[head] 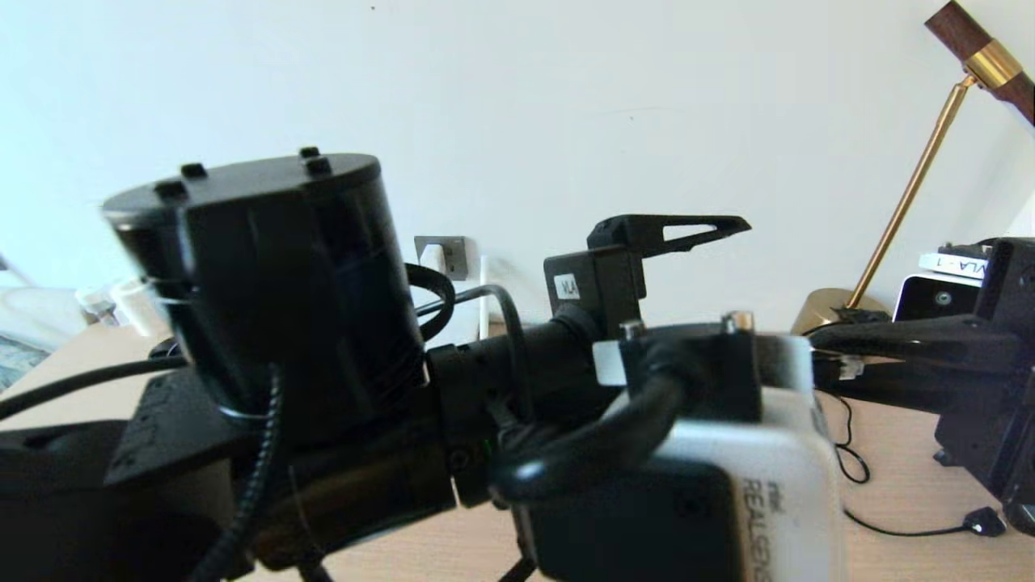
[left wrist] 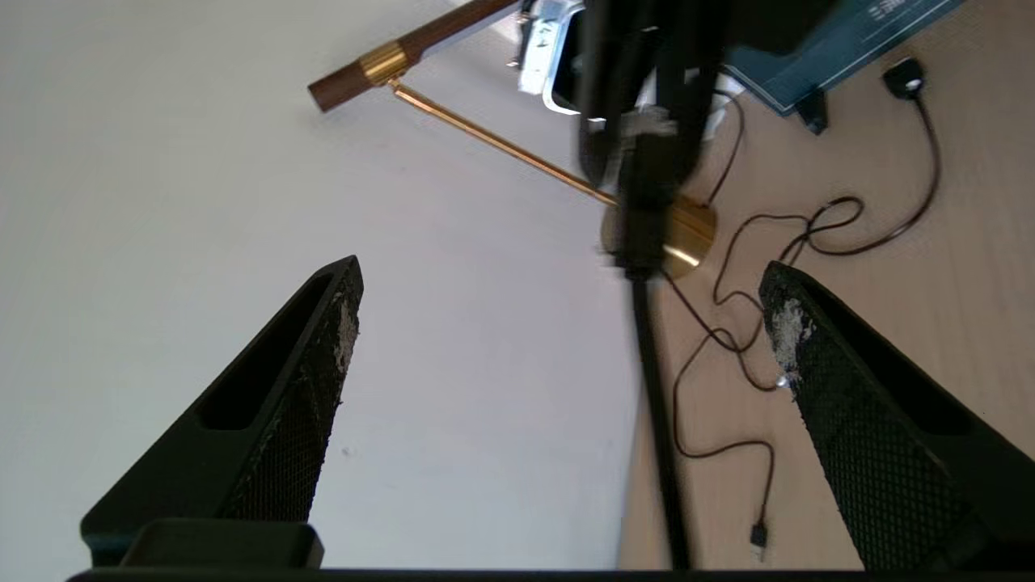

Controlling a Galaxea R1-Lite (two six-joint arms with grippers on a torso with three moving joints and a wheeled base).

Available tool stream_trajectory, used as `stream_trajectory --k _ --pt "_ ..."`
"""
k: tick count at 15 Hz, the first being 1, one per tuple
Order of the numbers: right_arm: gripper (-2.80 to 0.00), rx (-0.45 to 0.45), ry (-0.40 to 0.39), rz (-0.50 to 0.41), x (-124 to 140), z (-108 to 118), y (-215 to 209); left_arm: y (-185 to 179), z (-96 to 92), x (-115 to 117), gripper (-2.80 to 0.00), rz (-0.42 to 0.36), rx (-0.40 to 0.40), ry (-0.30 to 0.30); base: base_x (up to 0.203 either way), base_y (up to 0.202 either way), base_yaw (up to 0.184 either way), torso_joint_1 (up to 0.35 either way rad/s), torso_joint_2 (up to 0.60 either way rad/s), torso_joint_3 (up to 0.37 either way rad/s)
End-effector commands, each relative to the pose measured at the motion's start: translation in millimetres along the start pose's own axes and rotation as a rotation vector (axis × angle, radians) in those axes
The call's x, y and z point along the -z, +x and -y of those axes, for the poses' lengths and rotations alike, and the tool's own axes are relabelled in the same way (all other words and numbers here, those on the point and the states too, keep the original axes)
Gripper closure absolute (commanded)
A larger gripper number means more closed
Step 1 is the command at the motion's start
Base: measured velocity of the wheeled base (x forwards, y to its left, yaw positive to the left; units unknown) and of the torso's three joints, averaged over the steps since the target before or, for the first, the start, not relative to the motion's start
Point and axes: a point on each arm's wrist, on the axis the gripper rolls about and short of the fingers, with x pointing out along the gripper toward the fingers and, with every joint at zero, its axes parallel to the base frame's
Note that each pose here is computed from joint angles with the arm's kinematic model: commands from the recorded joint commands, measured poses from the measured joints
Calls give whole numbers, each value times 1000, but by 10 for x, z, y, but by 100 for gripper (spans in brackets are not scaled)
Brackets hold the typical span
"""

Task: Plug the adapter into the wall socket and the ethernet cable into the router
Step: Hand it to the other hand

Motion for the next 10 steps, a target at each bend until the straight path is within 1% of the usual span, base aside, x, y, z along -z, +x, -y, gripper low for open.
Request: stream_trajectory --k 1,5,10 --pt "0 5 16 -6 -2 32 2 93 26 61 -280 -9 3 4 0 0 0 0 0 0" --pt "0 10 22 -8 -26 47 18 132 29 76 -280 -2 -13 7 0 0 0 0 0 0" --pt "0 13 24 -4 -42 51 28 125 12 149 -280 -22 -18 8 0 0 0 0 0 0"
